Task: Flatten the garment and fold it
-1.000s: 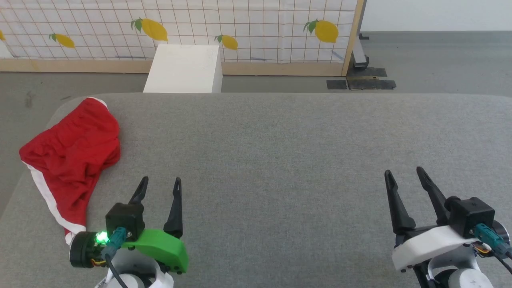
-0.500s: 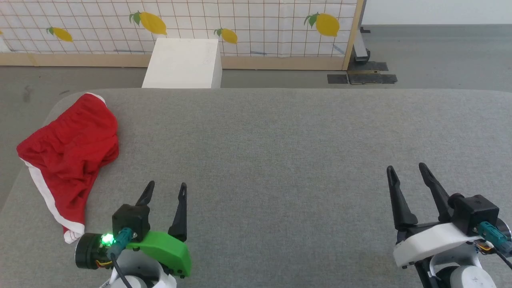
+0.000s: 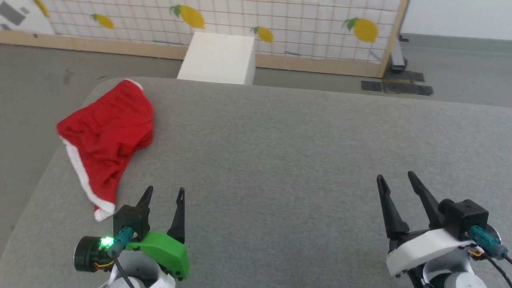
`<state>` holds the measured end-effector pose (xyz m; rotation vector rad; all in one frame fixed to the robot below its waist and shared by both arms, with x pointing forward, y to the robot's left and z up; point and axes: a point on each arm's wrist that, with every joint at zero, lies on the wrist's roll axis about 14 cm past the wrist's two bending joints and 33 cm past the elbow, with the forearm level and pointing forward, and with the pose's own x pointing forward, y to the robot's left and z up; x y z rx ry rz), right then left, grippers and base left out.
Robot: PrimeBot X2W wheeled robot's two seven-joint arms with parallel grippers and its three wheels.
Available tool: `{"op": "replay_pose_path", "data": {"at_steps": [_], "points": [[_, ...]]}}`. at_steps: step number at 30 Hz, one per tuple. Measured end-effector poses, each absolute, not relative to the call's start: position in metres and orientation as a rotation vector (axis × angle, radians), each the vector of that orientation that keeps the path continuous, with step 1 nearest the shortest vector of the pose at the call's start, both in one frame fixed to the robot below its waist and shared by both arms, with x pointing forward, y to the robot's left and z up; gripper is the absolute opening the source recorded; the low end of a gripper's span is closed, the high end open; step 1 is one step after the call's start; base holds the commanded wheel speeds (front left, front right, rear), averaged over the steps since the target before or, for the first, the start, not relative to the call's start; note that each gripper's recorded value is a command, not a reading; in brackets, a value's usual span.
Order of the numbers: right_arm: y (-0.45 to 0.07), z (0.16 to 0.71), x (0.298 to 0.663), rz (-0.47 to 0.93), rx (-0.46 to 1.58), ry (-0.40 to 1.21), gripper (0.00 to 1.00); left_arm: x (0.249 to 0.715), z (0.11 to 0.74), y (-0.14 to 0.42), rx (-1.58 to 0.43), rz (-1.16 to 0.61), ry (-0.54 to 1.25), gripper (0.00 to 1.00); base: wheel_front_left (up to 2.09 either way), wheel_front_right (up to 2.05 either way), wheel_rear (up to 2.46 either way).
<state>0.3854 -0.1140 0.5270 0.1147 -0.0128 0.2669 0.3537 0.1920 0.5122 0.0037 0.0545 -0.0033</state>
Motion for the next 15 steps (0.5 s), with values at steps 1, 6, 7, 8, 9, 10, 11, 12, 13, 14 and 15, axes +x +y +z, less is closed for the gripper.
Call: {"op": "replay_pose_path", "data": {"at_steps": [1, 6, 7, 8, 9, 10, 11, 12, 13, 14, 15], "points": [[-0.110, 0.526, 0.386, 0.277, 0.116, -0.010, 1.00, 0.352, 0.512, 0.196, 0.006, 0.007, 0.055, 1.00, 0.00, 0.00, 0.00], [-0.083, 0.523, 0.387, 0.358, 0.130, 0.012, 1.00, 0.337, 0.512, 0.219, 0.025, 0.076, 0.063, 1.00, 0.00, 0.00, 0.00], [-0.077, 0.523, 0.388, 0.374, 0.133, 0.016, 1.00, 0.334, 0.512, 0.223, 0.026, 0.091, 0.063, 1.00, 0.00, 0.00, 0.00], [-0.072, 0.524, 0.388, 0.389, 0.133, 0.017, 1.00, 0.331, 0.513, 0.227, 0.030, 0.104, 0.062, 1.00, 0.00, 0.00, 0.00], [-0.067, 0.524, 0.389, 0.405, 0.135, 0.019, 1.00, 0.328, 0.513, 0.232, 0.035, 0.119, 0.062, 1.00, 0.00, 0.00, 0.00], [-0.062, 0.524, 0.389, 0.419, 0.139, 0.020, 1.00, 0.325, 0.514, 0.236, 0.042, 0.133, 0.061, 1.00, 0.00, 0.00, 0.00], [-0.057, 0.524, 0.389, 0.434, 0.142, 0.023, 1.00, 0.322, 0.514, 0.240, 0.047, 0.146, 0.061, 1.00, 0.00, 0.00, 0.00], [-0.052, 0.525, 0.390, 0.449, 0.145, 0.024, 1.00, 0.318, 0.514, 0.244, 0.050, 0.159, 0.062, 1.00, 0.00, 0.00, 0.00], [-0.046, 0.525, 0.389, 0.466, 0.148, 0.026, 1.00, 0.314, 0.514, 0.248, 0.054, 0.175, 0.063, 1.00, 0.00, 0.00, 0.00], [-0.040, 0.524, 0.389, 0.483, 0.147, 0.032, 1.00, 0.311, 0.514, 0.252, 0.055, 0.189, 0.064, 1.00, 0.00, 0.00, 0.00], [-0.036, 0.523, 0.388, 0.495, 0.146, 0.037, 1.00, 0.308, 0.514, 0.255, 0.056, 0.200, 0.064, 1.00, 0.00, 0.00, 0.00]]}}
